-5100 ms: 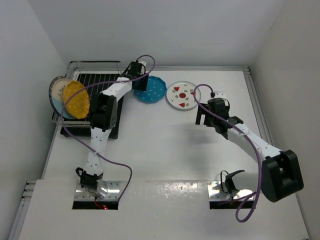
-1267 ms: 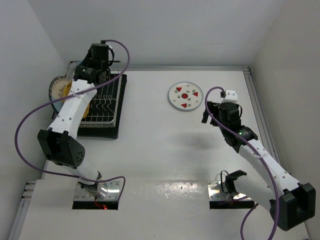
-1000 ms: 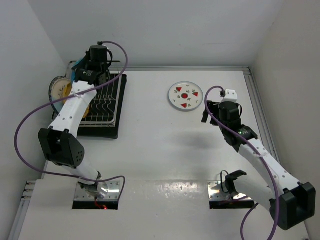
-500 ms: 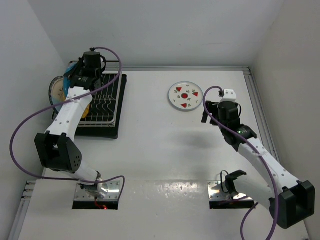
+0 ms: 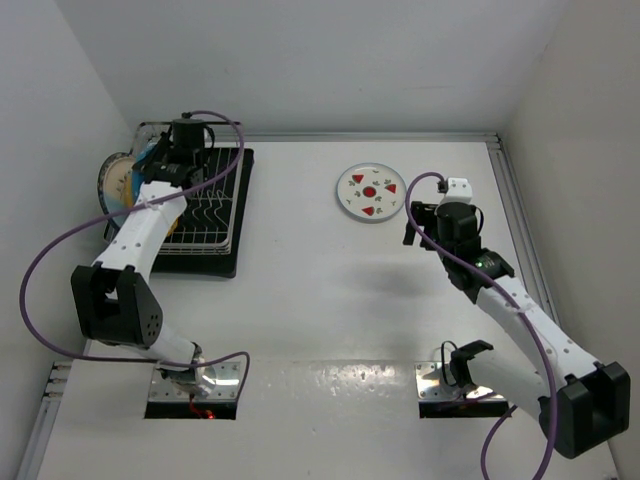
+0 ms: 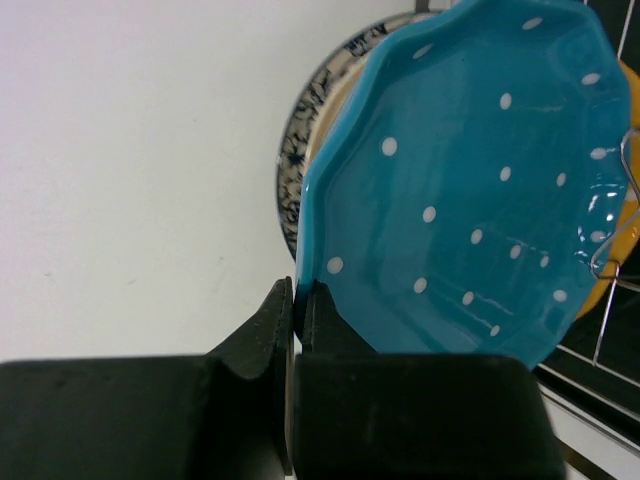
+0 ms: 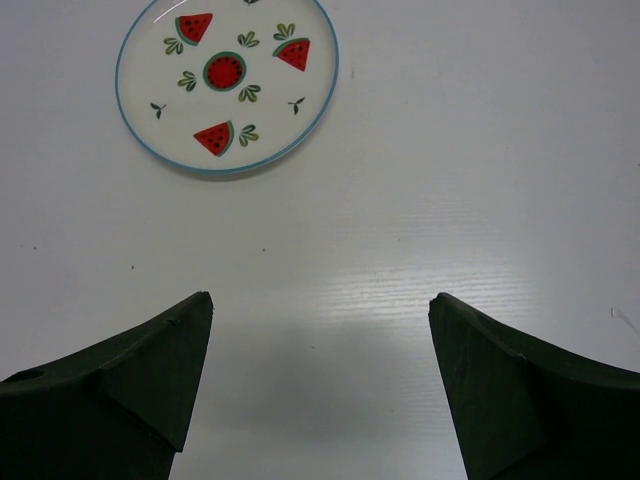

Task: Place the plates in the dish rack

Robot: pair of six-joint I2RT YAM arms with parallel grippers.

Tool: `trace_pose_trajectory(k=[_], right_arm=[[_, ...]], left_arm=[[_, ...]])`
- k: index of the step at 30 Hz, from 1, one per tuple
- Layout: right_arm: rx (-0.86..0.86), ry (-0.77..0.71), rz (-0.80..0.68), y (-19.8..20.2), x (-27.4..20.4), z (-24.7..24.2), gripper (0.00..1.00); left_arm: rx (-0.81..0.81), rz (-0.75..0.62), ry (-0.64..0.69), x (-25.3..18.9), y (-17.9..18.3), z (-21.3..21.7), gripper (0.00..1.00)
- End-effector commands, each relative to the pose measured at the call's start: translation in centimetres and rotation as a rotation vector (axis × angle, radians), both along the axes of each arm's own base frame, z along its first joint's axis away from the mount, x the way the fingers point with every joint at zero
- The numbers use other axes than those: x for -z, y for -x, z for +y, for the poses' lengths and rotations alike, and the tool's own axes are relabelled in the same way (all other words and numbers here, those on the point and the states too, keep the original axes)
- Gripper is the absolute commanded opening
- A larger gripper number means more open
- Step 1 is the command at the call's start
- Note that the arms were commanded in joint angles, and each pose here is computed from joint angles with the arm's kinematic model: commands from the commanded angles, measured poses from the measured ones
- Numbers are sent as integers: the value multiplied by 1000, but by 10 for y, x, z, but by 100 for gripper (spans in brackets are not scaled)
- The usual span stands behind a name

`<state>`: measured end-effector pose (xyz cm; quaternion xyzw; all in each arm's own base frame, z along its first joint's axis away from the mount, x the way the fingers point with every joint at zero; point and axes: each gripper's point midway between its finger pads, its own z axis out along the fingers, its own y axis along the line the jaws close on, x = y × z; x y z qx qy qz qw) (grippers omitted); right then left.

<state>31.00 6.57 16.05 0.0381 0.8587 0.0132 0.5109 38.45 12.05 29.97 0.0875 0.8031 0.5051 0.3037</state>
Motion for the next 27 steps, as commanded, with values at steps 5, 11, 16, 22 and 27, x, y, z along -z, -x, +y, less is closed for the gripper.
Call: trace_pose_trajectory(k=[5,11,16,22,27], right_arm=[[-17,-24,-68,-7,-18,6,88],[-20,-30,-4,-7,-7,10,88],[-33,-39,2,-9,-4,14,89],[-61,-53,43,-14,6,23,95],[-43,-99,190,-28,26,34,99]], left_arm=[[-89,-114,14,-7,27,11,0],[-79,-80,44,15,29,8,0],[-77,-76,58,20,29,7,13],[-45,-65,80,21,23,3,52],[-11,-105,99,2,9,-1,64]])
